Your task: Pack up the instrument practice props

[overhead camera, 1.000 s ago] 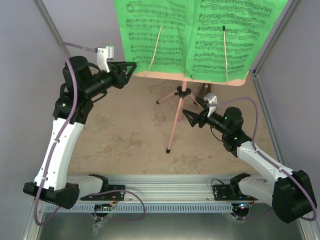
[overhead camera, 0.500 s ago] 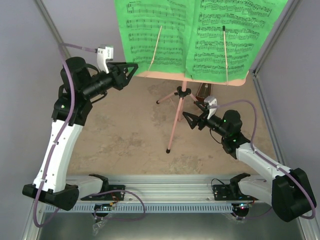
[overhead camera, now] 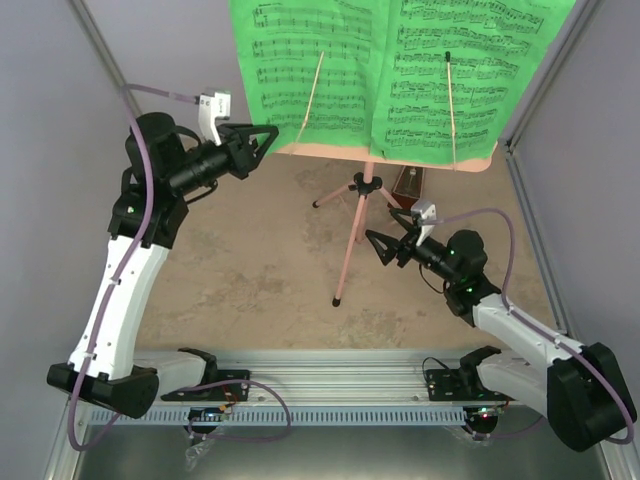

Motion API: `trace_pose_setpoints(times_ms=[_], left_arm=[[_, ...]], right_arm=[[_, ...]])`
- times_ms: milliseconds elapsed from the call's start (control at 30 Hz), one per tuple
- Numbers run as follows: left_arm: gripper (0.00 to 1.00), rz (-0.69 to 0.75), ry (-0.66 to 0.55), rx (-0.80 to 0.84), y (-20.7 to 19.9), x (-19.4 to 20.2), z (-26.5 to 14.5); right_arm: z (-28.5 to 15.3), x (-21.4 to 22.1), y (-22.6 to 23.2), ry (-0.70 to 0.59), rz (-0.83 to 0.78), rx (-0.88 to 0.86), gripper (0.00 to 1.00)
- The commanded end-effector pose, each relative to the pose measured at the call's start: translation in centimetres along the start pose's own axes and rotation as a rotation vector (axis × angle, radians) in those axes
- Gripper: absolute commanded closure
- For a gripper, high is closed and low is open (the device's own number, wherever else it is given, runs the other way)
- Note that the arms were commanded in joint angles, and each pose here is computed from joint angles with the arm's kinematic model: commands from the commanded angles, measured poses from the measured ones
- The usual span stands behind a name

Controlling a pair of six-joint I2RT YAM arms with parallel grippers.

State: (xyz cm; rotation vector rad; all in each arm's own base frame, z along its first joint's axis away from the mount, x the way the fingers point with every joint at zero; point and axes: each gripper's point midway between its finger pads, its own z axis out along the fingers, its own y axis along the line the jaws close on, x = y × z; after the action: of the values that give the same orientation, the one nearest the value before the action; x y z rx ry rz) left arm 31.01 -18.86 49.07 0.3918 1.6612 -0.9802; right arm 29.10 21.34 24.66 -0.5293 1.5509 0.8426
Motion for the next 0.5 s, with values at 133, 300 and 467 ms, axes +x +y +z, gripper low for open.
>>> trace_pose_setpoints(times_ms=[133,300,467], left_arm=[[0.97,-0.005,-0.028,0.038,-0.2,-0.3,0.6],[1.00,-0.007,-0.050,0.014,0.1,-0.7,0.5],[1.00,-0.011,-0.068,-0.018,0.8,-1.0,0.6]], right_arm=[[-1.2,-2.9,5.8,-0.016,-0.039,-0.191,0.05],[-2.5,-5.1,10.9,0.075,-0.067,-0.387,0.07],[-4.0,-9.7,14.7,0.115,-0.037,-0.526,0.09]])
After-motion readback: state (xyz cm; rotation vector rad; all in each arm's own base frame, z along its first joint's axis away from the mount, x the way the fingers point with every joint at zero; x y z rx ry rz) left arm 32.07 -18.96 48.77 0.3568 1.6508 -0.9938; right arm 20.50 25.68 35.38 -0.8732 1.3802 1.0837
